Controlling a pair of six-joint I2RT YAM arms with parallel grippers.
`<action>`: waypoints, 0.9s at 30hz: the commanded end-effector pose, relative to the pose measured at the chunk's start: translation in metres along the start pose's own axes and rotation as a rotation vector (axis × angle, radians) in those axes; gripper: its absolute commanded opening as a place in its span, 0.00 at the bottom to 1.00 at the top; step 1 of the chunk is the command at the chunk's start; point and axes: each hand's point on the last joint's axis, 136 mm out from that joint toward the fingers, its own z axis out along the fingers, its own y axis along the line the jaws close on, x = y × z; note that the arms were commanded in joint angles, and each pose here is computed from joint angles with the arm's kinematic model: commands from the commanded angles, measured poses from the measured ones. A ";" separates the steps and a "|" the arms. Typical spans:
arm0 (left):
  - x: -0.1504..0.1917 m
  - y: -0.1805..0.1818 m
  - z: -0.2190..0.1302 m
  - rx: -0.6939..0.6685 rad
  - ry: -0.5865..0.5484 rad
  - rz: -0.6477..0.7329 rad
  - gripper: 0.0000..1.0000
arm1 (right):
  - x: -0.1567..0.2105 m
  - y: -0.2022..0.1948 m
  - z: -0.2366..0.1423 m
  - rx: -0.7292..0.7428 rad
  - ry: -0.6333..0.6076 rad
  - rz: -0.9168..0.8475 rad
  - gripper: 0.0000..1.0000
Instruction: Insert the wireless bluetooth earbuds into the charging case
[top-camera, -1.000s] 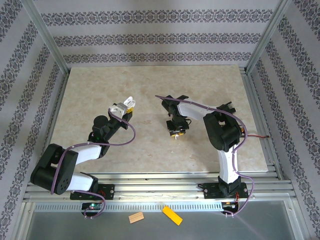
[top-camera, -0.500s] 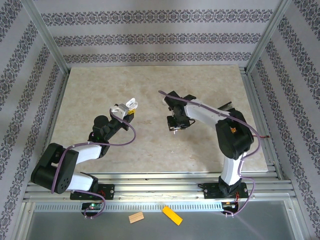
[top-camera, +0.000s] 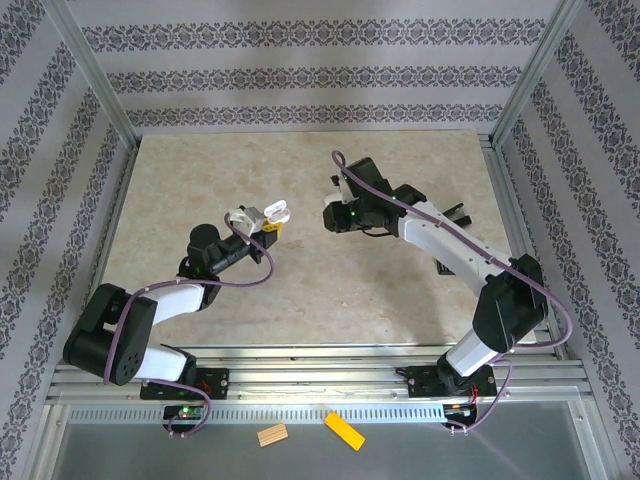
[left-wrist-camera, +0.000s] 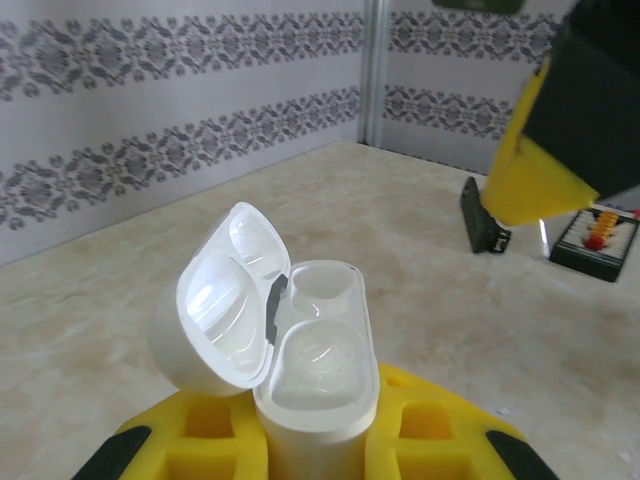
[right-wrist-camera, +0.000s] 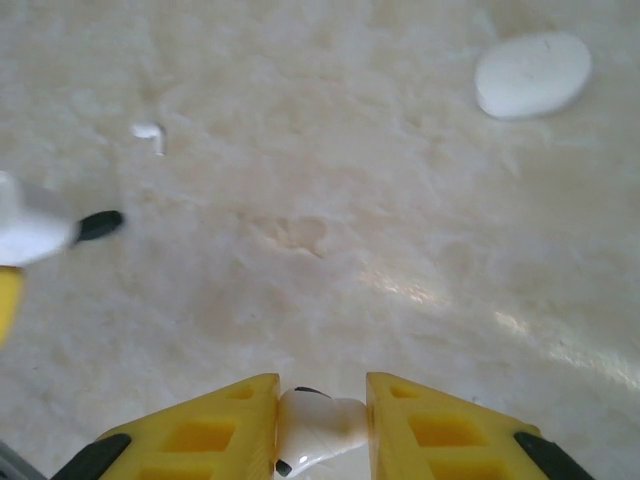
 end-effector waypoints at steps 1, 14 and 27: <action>-0.007 -0.011 0.004 0.087 0.009 -0.040 0.00 | -0.022 0.030 -0.022 -0.083 -0.086 -0.129 0.26; -0.016 -0.047 0.003 0.295 0.028 -0.100 0.00 | -0.047 0.088 -0.042 -0.273 -0.272 -0.428 0.24; -0.038 -0.059 0.000 0.375 -0.018 -0.141 0.00 | -0.032 0.093 -0.032 -0.319 -0.279 -0.585 0.25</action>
